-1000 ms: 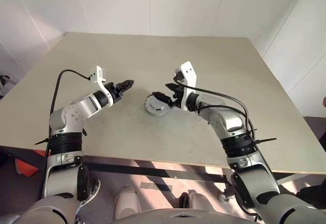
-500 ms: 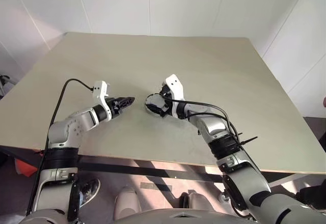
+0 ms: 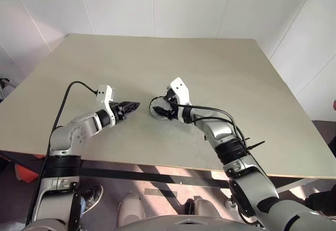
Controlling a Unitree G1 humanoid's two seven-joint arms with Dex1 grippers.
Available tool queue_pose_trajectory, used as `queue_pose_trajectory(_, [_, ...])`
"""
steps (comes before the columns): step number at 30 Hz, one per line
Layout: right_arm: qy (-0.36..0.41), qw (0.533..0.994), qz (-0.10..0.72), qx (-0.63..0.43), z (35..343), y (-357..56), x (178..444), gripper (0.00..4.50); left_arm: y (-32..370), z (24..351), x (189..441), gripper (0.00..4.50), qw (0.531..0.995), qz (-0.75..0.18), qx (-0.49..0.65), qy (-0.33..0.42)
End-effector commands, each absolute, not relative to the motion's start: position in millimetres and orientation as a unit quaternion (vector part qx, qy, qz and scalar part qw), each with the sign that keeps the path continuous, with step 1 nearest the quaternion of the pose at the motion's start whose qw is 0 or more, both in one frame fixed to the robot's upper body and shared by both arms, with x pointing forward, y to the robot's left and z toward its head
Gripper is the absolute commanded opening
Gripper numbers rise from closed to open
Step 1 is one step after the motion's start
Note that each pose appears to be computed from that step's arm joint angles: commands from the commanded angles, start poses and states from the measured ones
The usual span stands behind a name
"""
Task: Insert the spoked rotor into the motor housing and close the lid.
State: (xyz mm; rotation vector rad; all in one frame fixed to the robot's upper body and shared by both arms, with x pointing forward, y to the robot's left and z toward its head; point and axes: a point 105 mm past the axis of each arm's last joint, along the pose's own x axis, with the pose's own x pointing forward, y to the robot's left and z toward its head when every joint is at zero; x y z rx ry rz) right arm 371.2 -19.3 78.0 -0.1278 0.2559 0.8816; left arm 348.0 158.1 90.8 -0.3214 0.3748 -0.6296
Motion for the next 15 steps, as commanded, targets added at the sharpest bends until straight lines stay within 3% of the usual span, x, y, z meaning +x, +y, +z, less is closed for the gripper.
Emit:
queue_pose_trajectory(1, [0.089, 0.9, 0.422, -0.057, 104, -17, 380, 2.96, 151, 94, 342, 2.42, 0.919, -0.332, -0.121, 0.174])
queue_pose_trajectory(9, [0.089, 0.905, 0.413, -0.051, 110, -12, 390, 2.96, 145, 80, 332, 2.42, 0.914, -0.34, -0.105, 0.193])
queue_pose_trajectory(15, [0.101, 0.901, 0.417, -0.062, 98, -9, 389, 2.96, 147, 78, 329, 2.42, 0.914, -0.338, -0.106, 0.196])
